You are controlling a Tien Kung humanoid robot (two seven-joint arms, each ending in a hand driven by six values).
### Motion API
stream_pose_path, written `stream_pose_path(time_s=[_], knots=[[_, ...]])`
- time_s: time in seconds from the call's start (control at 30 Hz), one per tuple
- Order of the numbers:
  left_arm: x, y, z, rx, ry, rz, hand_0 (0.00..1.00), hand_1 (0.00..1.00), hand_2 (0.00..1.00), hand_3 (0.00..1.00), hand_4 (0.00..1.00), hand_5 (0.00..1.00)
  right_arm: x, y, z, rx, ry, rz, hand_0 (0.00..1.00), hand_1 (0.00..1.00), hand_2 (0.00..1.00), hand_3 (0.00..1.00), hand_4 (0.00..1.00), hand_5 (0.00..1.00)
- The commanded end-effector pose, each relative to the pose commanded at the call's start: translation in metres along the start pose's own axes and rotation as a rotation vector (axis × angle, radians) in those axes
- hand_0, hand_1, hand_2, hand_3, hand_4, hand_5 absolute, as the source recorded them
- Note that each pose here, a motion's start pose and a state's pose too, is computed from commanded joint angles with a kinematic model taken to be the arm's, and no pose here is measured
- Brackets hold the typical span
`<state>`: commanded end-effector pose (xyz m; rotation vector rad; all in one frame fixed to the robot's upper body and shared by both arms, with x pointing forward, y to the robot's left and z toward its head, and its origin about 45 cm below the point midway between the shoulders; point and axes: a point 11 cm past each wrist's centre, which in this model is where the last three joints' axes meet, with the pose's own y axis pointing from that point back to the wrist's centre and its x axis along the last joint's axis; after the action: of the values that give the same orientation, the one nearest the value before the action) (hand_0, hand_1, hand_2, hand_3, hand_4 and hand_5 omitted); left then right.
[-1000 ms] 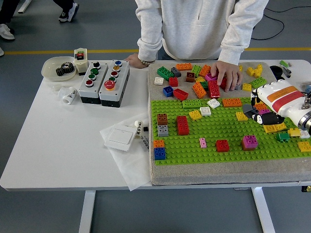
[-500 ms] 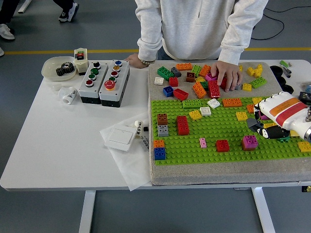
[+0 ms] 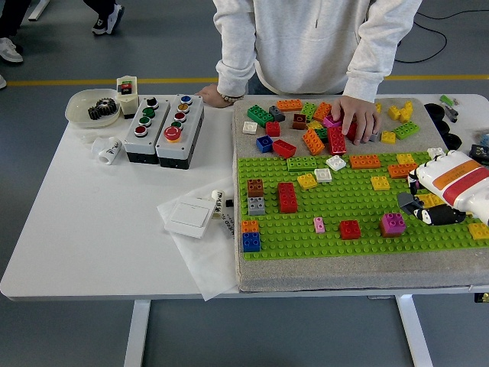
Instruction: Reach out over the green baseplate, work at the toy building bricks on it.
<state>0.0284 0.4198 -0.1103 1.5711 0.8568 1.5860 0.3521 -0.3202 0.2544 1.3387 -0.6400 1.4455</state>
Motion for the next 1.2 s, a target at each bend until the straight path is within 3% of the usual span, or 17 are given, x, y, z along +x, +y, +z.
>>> stream_pose_path(time_s=[0.37,1.2], knots=[[-0.002,0.0,-0.003,0.007,-0.01,-0.003,0.719,0.734,0.78,0.611,0.653,0.631,-0.012,0.002,-0.012,0.037,-0.006,-0.033,0.436,0.445,0.504,0.489,0.72,0.39],[0.0,0.0,-0.001,0.006,-0.019,0.0,0.72,0.734,0.78,0.611,0.654,0.637,-0.01,-0.006,-0.023,0.065,-0.02,-0.016,0.437,0.445,0.504,0.489,0.72,0.391]])
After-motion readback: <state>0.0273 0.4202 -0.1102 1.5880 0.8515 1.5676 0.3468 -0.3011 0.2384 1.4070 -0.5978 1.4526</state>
